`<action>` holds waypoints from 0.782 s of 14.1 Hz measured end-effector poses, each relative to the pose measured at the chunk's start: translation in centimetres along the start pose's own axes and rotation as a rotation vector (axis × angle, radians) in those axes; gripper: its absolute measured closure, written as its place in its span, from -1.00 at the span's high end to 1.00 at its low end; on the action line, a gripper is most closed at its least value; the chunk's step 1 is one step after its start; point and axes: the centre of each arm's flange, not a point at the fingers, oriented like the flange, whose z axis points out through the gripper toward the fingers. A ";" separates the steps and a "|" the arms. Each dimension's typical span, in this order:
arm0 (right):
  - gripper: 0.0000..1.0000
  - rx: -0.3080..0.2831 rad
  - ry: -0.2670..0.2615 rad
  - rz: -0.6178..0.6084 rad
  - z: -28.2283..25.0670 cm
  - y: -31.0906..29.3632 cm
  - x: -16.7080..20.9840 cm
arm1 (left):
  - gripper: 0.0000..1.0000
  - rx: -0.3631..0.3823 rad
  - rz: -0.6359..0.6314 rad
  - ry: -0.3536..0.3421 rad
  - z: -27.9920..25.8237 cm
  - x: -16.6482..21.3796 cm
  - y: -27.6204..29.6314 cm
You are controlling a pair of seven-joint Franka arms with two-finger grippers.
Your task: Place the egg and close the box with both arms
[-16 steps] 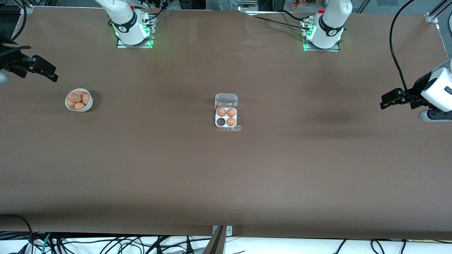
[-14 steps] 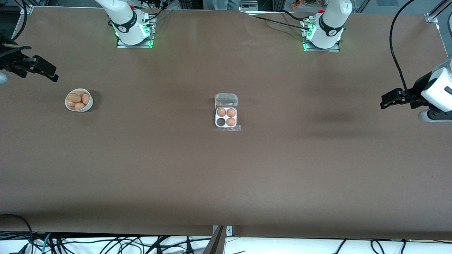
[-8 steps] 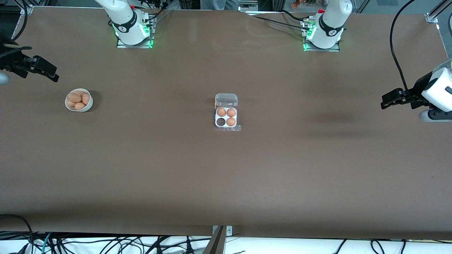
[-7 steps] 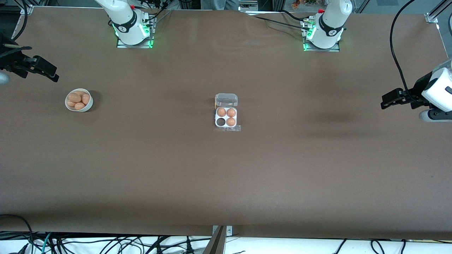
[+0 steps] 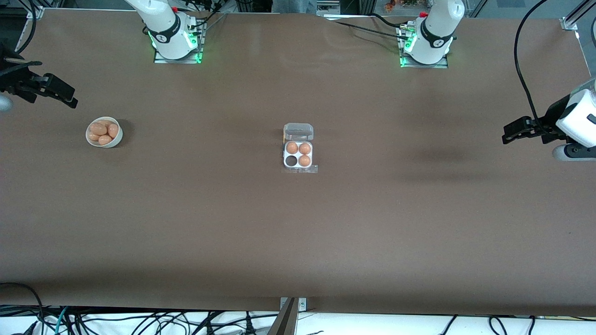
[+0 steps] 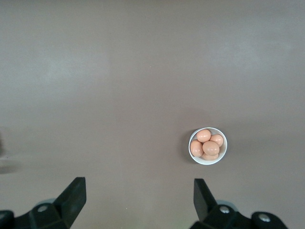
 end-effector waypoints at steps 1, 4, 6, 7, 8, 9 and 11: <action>1.00 0.000 0.000 0.000 0.0 0.0 0.0 | 1.00 0.000 0.000 0.000 0.0 0.0 0.0; 1.00 0.000 0.000 0.000 0.0 0.0 0.0 | 1.00 0.000 -0.005 0.000 0.0 0.0 -0.3; 1.00 0.000 0.000 0.000 0.0 0.0 0.0 | 1.00 0.000 -0.012 0.000 0.0 0.0 -0.7; 1.00 0.000 0.000 0.000 0.0 0.0 0.0 | 1.00 -0.001 -0.014 0.000 0.0 0.0 -0.8; 1.00 0.000 0.000 0.000 0.0 0.0 0.0 | 1.00 -0.001 -0.015 0.000 0.0 0.0 -0.9; 1.00 0.000 0.000 0.000 0.0 0.0 0.0 | 1.00 -0.001 -0.016 0.000 0.0 0.0 -0.9; 1.00 0.000 0.000 0.000 0.0 0.0 0.0 | 1.00 -0.001 -0.016 0.000 0.0 0.0 -0.9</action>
